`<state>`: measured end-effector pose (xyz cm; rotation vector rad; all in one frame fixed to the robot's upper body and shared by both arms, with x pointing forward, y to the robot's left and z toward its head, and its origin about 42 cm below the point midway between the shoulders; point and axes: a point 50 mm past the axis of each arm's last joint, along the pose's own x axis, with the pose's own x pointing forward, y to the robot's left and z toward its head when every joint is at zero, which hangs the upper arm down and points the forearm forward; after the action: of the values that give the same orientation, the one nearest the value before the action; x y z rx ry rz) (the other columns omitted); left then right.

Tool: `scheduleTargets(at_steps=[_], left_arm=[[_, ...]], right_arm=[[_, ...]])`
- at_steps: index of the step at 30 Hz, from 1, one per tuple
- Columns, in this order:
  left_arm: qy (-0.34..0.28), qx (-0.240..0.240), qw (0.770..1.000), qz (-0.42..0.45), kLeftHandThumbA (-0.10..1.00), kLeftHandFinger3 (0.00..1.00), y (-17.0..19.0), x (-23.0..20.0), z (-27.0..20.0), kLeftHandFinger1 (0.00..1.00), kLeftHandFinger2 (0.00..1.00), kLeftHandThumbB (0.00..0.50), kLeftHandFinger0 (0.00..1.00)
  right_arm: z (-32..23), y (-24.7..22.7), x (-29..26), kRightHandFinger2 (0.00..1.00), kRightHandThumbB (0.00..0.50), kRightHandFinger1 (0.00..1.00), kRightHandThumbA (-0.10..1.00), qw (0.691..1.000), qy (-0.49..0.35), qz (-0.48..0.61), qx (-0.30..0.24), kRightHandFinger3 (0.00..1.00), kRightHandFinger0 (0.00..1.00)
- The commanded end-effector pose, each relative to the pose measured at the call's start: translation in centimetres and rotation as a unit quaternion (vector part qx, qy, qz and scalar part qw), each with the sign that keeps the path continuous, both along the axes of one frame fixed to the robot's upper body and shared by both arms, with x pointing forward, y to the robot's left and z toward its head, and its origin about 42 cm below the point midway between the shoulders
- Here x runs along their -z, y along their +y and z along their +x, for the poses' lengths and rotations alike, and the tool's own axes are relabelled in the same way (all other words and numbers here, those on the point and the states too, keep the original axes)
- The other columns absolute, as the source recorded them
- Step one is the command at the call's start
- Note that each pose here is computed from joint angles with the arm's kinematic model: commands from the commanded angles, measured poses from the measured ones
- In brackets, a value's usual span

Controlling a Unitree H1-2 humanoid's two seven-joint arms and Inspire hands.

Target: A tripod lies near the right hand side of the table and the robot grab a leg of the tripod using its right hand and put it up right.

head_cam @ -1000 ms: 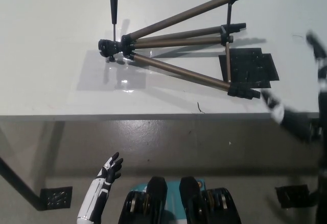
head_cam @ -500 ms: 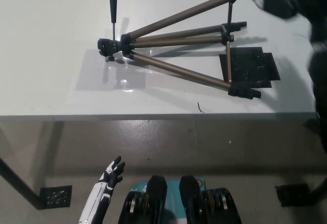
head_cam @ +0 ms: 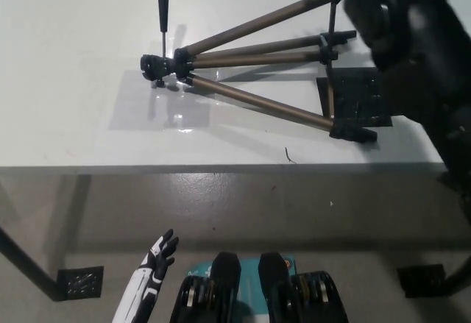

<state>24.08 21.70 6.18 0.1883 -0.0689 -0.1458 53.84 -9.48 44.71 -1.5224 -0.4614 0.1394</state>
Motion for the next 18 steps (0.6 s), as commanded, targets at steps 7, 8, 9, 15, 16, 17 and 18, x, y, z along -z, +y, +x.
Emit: scheduleTargets(at_steps=[7,8,9,15,16,17,18], left_arm=[[-0.016,0.002,1.0,0.004,1.0,1.0,0.3,-0.5,-1.0,1.0,1.0,0.416,1.0],[-0.017,0.003,1.0,0.004,1.0,1.0,0.3,-0.5,-1.0,1.0,1.0,0.417,1.0],[-0.018,0.003,1.0,0.005,1.0,1.0,0.3,-0.5,-1.0,1.0,1.0,0.417,1.0],[-0.016,0.006,1.0,0.005,1.0,1.0,0.4,-0.3,-1.2,1.0,1.0,0.397,1.0],[-0.014,0.004,1.0,0.004,1.0,1.0,0.4,-0.4,-1.2,1.0,1.0,0.401,1.0],[-0.013,0.003,1.0,0.002,1.0,1.0,0.4,-0.4,-1.3,1.0,1.0,0.404,1.0],[-0.011,0.002,1.0,0.001,1.0,1.0,0.4,-0.4,-1.4,1.0,1.0,0.413,1.0]], right_arm=[[2.6,3.5,-3.3,1.0,0.5,1.0,0.84,0.994,0.1,-0.029,0.03,1.0,1.0],[2.8,3.6,-3.4,1.0,0.5,1.0,0.84,0.993,0.114,-0.023,0.03,1.0,1.0],[2.9,3.7,-3.8,1.0,0.5,1.0,0.85,0.99,0.132,-0.019,0.033,1.0,1.0],[4.0,3.4,-3.3,1.0,0.5,1.0,0.77,0.982,0.181,0.01,0.048,1.0,1.0],[4.2,3.3,-3.0,1.0,0.5,1.0,0.79,0.982,0.184,0.006,0.053,1.0,1.0],[4.4,3.2,-2.6,1.0,0.5,1.0,0.79,0.98,0.189,0.003,0.058,1.0,1.0],[4.5,3.0,-2.3,1.0,0.5,1.0,0.82,0.979,0.192,-0.008,0.063,1.0,1.0]])
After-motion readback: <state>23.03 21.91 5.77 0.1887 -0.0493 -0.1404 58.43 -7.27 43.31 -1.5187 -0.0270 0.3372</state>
